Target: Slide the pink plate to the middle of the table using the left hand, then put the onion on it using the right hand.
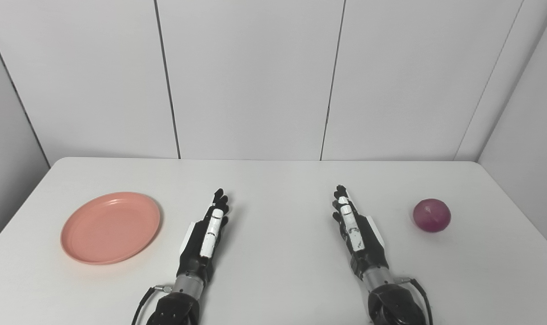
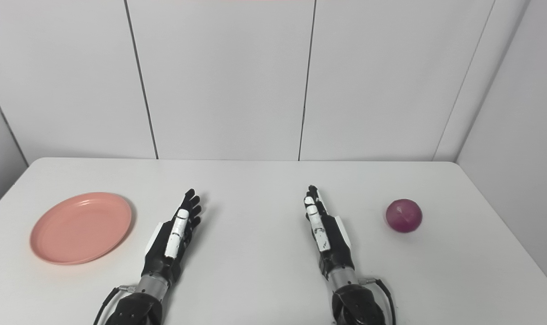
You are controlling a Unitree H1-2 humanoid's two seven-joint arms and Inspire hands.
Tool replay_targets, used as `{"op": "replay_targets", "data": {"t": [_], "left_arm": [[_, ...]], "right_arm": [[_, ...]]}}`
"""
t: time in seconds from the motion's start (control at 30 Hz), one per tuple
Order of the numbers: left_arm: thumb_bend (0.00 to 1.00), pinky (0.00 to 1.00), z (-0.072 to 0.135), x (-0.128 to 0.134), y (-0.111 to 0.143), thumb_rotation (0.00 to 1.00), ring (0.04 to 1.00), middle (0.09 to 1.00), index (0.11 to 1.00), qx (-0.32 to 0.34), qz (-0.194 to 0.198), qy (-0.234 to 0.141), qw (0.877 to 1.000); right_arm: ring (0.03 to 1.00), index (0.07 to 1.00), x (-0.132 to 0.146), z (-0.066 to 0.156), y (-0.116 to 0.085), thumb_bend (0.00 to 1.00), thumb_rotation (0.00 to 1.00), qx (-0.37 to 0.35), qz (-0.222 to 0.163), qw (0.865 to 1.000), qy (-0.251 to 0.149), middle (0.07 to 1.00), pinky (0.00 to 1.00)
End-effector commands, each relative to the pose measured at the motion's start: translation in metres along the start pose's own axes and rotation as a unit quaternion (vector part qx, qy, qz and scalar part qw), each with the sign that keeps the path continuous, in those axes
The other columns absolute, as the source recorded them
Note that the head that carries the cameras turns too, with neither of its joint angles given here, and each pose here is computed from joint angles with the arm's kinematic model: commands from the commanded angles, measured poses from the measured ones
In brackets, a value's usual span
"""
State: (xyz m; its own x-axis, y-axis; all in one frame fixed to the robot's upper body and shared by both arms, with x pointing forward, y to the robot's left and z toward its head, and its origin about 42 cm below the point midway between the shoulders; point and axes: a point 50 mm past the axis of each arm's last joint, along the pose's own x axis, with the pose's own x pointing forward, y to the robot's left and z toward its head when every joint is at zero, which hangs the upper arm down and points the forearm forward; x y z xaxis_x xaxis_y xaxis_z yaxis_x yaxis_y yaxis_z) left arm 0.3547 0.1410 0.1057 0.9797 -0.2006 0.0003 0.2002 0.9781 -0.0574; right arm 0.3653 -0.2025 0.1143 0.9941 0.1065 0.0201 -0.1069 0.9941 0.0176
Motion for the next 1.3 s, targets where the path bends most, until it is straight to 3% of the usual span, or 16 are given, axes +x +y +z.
{"op": "replay_targets", "data": {"t": [0.0,1.27], "left_arm": [[0.58,1.0,0.0062,0.0029,0.0003,1.0,0.998,1.0,0.995,-0.002,-0.001,-0.009,1.0],[0.59,1.0,0.0083,0.0053,-0.0015,1.0,1.0,1.0,1.0,-0.005,-0.006,-0.02,1.0]], "right_arm": [[1.0,1.0,0.015,0.0243,0.0004,0.54,0.99,-0.005,0.006,0.999,-0.053,1.0,1.0],[1.0,1.0,0.0118,0.0298,-0.0005,0.51,0.99,-0.001,0.004,0.998,-0.06,1.0,1.0]]}}
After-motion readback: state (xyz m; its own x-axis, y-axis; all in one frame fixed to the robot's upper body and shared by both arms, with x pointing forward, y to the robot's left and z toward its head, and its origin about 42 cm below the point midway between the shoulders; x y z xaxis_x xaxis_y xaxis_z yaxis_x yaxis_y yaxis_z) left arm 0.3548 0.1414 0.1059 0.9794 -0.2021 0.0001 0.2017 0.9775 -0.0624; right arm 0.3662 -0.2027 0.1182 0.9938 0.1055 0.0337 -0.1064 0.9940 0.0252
